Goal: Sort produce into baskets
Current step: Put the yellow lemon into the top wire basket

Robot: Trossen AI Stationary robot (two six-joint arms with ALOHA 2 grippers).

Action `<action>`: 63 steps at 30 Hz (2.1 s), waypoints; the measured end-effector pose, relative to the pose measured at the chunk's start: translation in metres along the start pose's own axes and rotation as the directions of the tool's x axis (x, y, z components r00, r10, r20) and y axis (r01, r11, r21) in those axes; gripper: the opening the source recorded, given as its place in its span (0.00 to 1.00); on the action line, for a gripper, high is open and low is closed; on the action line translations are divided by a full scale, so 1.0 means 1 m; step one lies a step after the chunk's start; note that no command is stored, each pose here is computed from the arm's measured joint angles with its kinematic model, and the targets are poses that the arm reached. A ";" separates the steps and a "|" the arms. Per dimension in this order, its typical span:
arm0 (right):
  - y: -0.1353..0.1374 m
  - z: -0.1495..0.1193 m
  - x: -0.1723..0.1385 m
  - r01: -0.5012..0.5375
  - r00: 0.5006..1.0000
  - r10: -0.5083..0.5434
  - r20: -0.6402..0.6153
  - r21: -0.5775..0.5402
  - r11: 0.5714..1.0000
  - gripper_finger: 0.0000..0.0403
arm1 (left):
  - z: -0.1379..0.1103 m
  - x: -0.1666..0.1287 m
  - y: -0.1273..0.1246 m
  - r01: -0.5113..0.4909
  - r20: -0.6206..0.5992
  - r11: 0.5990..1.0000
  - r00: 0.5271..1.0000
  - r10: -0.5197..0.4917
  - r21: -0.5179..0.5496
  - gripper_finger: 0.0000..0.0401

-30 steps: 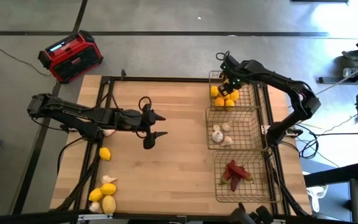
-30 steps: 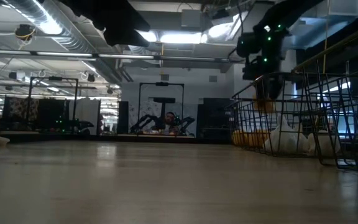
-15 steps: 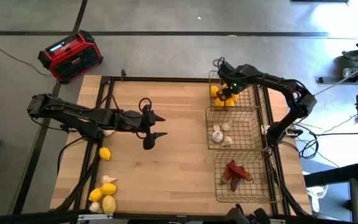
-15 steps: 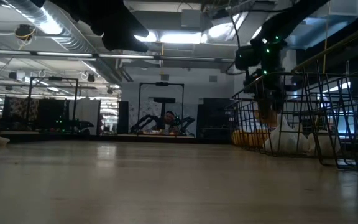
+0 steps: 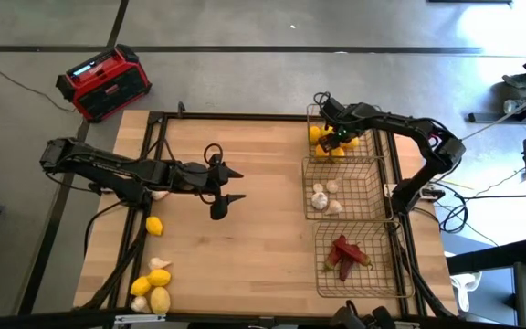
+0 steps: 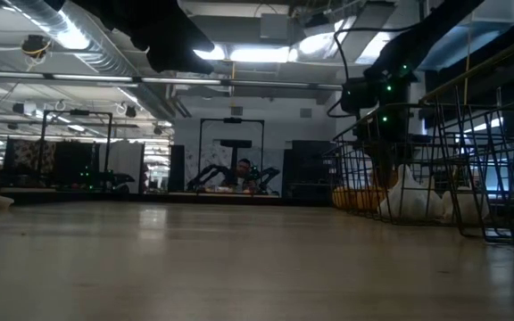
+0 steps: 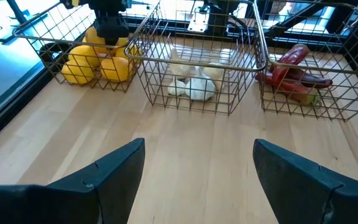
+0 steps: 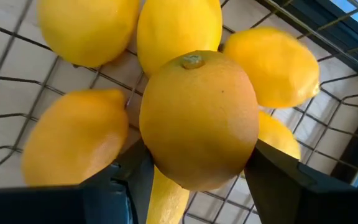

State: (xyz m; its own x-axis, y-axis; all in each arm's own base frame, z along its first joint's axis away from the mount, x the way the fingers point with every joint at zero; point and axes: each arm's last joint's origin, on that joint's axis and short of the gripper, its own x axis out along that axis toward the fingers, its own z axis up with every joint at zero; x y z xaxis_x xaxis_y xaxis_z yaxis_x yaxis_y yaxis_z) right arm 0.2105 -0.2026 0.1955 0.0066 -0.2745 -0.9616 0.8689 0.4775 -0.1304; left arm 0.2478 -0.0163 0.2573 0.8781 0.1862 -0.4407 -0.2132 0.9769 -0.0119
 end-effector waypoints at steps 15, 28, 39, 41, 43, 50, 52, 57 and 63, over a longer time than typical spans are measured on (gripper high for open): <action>-0.001 -0.001 0.000 0.024 1.000 -0.024 -0.002 -0.031 0.999 0.72 | 0.000 0.000 0.000 0.001 0.002 1.000 1.000 -0.001 0.000 0.74; -0.009 -0.002 -0.032 0.034 0.992 -0.029 0.121 -0.040 0.999 0.74 | 0.006 0.000 -0.001 0.010 0.064 1.000 0.998 -0.009 -0.021 0.74; 0.053 -0.019 -0.101 -0.182 0.836 0.302 0.458 -0.289 0.940 0.74 | 0.011 -0.001 -0.001 0.006 0.091 0.999 0.996 -0.011 0.053 0.74; 0.070 -0.026 -0.112 -0.193 0.786 0.373 0.493 -0.378 0.906 0.74 | 0.017 -0.003 -0.001 0.003 0.070 0.997 0.998 -0.008 0.080 0.74; 0.085 -0.033 -0.119 -0.194 0.748 0.431 0.505 -0.455 0.869 0.74 | 0.023 -0.008 -0.003 0.005 0.015 0.992 1.000 -0.007 0.124 0.74; 0.111 -0.051 -0.129 -0.150 0.707 0.496 0.504 -0.578 0.802 0.74 | 0.036 -0.037 -0.004 0.017 -0.288 0.987 0.957 0.030 0.159 0.74; 0.113 -0.054 -0.130 -0.125 0.708 0.482 0.516 -0.581 0.805 0.74 | 0.035 -0.047 -0.004 0.006 -0.383 0.990 0.922 0.049 0.141 0.74; 0.115 -0.056 -0.131 -0.103 0.707 0.478 0.521 -0.593 0.798 0.74 | 0.024 -0.061 -0.006 -0.039 -0.531 0.995 0.843 0.081 0.090 0.74; 0.114 -0.056 -0.130 -0.102 0.708 0.475 0.522 -0.591 0.800 0.74 | 0.009 -0.068 -0.016 -0.029 -0.664 0.997 0.744 0.071 0.074 0.74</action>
State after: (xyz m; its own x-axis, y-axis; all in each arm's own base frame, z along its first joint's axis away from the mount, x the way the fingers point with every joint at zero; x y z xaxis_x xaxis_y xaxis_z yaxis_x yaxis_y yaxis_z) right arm 0.2814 -0.0656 0.2924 0.6760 -0.4032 -0.6168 0.4024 0.9032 -0.1493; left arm 0.1956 -0.0435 0.2957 0.3538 0.1385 -0.9250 -0.2059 0.9762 0.0674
